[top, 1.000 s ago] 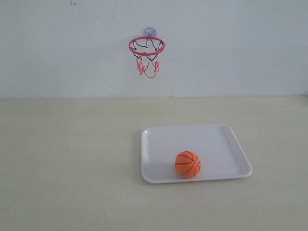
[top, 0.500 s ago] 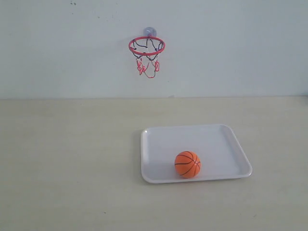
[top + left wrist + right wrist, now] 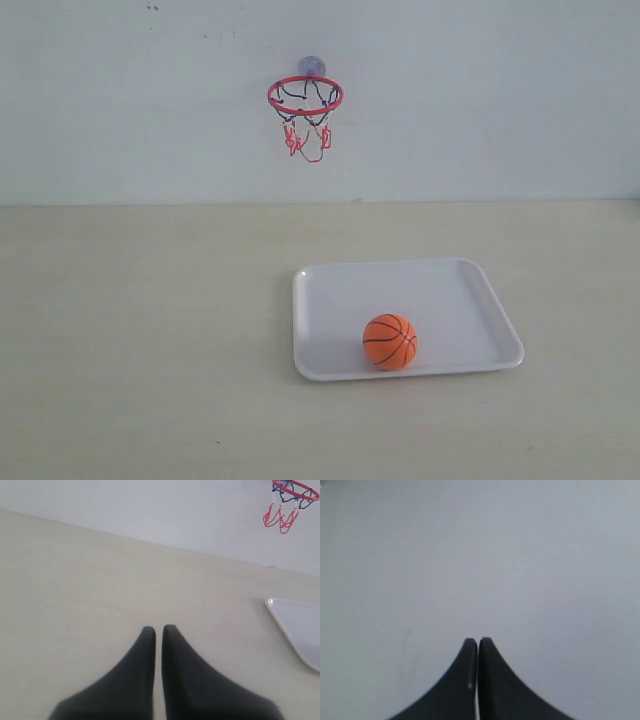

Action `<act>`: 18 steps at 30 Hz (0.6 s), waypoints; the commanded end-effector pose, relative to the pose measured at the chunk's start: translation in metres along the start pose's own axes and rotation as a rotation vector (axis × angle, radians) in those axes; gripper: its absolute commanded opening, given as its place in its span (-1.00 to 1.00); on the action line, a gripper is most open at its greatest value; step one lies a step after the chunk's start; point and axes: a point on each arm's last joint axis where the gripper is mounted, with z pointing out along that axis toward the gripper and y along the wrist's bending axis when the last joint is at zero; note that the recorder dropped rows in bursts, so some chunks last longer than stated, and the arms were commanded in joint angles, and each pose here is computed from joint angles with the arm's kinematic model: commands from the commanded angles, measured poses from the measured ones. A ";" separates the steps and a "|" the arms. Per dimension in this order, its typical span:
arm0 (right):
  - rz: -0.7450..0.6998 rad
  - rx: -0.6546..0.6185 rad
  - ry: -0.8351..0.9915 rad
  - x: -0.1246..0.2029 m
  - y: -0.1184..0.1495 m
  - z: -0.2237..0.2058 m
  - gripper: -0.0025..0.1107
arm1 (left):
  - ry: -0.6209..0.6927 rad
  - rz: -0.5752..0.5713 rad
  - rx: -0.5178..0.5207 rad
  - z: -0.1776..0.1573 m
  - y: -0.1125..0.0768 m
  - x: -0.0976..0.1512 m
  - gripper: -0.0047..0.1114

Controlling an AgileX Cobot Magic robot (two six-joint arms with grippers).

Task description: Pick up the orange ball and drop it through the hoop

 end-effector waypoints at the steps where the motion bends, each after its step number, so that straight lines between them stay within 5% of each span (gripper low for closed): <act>1: -0.057 -0.004 0.204 -0.010 0.009 0.043 -0.96 | -0.004 -0.005 -0.003 0.000 0.000 0.001 -0.85; 7: -0.077 0.026 0.911 0.044 0.014 0.095 -0.96 | -0.004 -0.005 -0.003 0.000 0.000 0.001 -0.85; 12: -0.042 0.084 1.524 0.099 0.010 0.086 -0.96 | -0.004 -0.005 -0.003 0.000 0.000 0.001 -0.85; 18: 0.090 0.255 1.708 0.136 0.004 0.077 -0.96 | -0.004 -0.005 -0.003 0.000 0.000 0.001 -0.85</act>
